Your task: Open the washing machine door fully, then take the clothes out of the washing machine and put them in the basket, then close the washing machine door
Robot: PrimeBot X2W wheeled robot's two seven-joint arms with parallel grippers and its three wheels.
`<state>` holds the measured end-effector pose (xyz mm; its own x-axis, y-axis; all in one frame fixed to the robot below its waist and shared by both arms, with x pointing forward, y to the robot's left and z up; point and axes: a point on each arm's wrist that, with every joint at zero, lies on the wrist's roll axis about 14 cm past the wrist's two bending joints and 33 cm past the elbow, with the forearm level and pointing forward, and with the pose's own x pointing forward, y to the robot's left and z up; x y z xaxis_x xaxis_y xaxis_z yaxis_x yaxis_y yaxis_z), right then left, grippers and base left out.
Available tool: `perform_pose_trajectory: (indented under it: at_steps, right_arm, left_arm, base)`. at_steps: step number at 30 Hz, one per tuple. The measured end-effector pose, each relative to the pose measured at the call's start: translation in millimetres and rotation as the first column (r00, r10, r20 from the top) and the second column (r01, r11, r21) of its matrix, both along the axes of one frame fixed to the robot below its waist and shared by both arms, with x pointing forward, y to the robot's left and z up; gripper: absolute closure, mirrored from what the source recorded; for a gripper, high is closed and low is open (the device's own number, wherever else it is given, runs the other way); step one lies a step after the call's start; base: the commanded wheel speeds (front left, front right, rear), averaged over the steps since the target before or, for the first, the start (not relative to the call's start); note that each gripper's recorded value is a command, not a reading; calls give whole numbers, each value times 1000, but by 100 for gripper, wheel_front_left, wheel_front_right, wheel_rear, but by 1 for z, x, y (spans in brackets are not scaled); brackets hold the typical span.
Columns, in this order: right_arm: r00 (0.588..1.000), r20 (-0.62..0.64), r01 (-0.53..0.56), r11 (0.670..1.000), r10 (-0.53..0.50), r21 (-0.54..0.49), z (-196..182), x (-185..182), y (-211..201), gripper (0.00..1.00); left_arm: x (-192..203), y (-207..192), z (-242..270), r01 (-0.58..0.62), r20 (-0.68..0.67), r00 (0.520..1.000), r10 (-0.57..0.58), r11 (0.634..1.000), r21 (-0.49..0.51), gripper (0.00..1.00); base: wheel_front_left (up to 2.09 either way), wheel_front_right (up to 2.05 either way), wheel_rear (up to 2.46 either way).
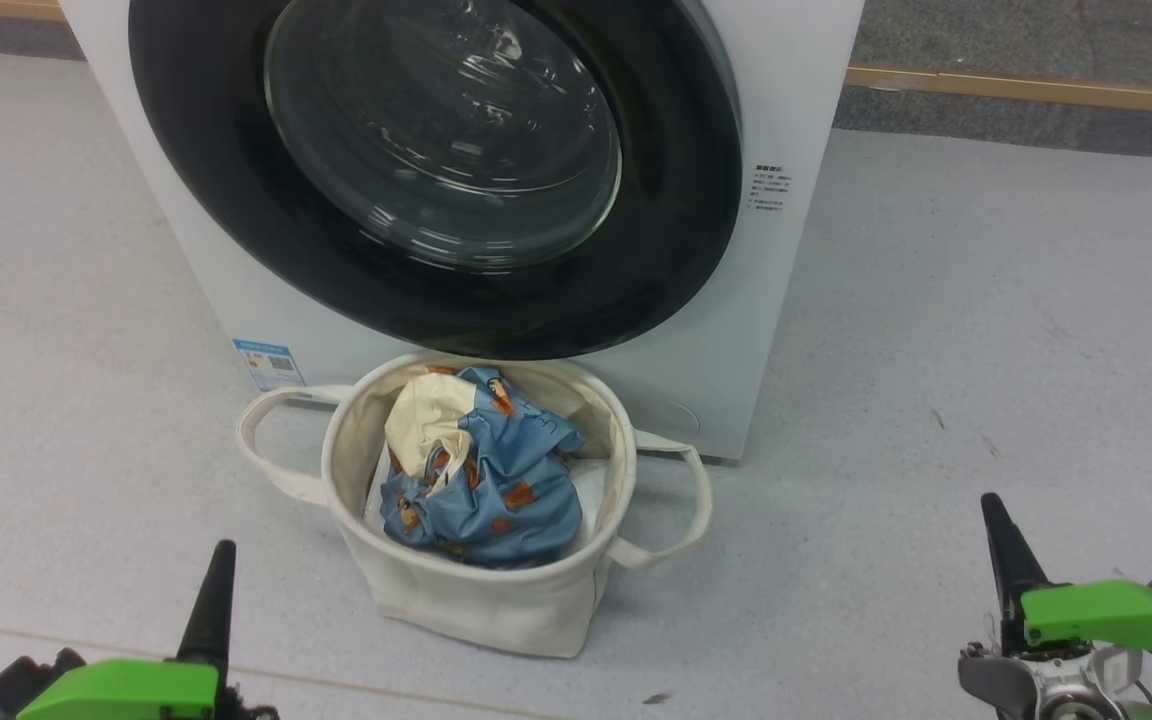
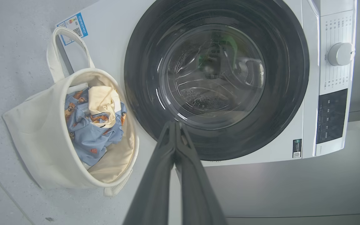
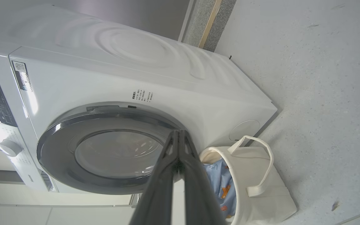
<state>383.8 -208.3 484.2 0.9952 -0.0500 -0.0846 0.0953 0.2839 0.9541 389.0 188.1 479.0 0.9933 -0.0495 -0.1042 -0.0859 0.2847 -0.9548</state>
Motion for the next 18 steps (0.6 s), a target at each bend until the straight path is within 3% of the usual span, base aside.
perform_pose_trajectory:
  at_steps: [18]
  right_arm:
    - [1000, 24, -6, 979, 1, 202, 2, -1, 2, 100]
  left_arm:
    - [-6, -1, 2, -31, 2, 999, 32, 979, -200, 100]
  base:
    - [0, 0, 0]
